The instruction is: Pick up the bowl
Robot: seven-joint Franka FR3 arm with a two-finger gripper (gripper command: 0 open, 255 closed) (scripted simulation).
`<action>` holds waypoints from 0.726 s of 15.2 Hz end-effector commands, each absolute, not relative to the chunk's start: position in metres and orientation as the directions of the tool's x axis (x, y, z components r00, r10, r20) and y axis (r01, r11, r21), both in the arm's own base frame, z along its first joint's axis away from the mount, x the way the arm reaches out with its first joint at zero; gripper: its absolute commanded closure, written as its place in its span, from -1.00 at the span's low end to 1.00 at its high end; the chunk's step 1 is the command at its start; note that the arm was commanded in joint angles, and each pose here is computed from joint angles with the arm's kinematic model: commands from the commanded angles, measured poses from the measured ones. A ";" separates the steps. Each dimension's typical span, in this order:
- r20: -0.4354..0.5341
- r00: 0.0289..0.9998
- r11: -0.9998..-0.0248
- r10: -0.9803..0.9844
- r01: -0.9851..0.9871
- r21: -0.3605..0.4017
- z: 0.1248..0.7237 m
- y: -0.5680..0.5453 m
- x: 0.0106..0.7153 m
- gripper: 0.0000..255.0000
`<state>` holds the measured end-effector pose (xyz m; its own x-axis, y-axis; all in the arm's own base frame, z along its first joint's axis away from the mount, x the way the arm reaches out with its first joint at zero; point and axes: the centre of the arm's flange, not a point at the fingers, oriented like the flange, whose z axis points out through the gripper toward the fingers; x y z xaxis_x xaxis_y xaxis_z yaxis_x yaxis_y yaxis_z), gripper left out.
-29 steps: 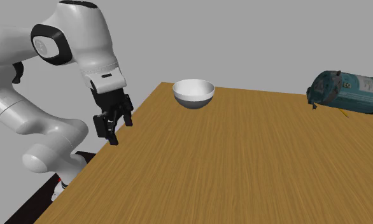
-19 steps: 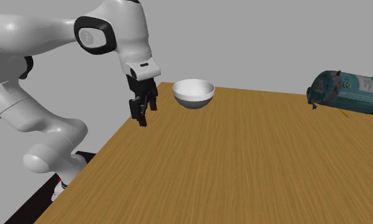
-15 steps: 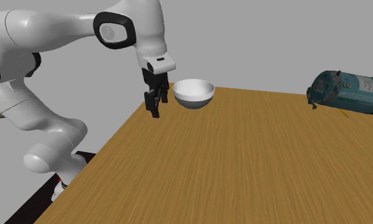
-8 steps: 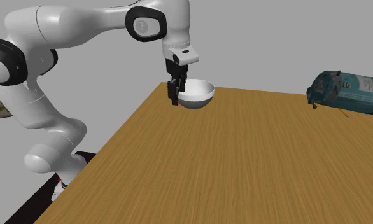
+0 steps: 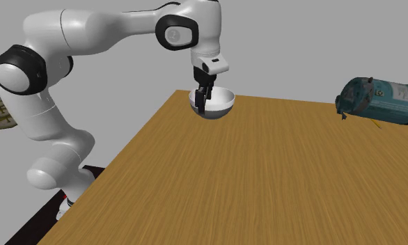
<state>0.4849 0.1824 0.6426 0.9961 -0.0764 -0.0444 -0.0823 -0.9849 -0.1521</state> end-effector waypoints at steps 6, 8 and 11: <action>-0.044 0.996 -0.985 -0.077 -0.083 -0.152 0.624 0.184 0.486 1.00; -0.044 0.996 -0.985 -0.077 -0.083 -0.152 0.624 0.184 0.485 1.00; -0.044 0.996 -0.985 -0.077 -0.083 -0.152 0.624 0.184 0.485 1.00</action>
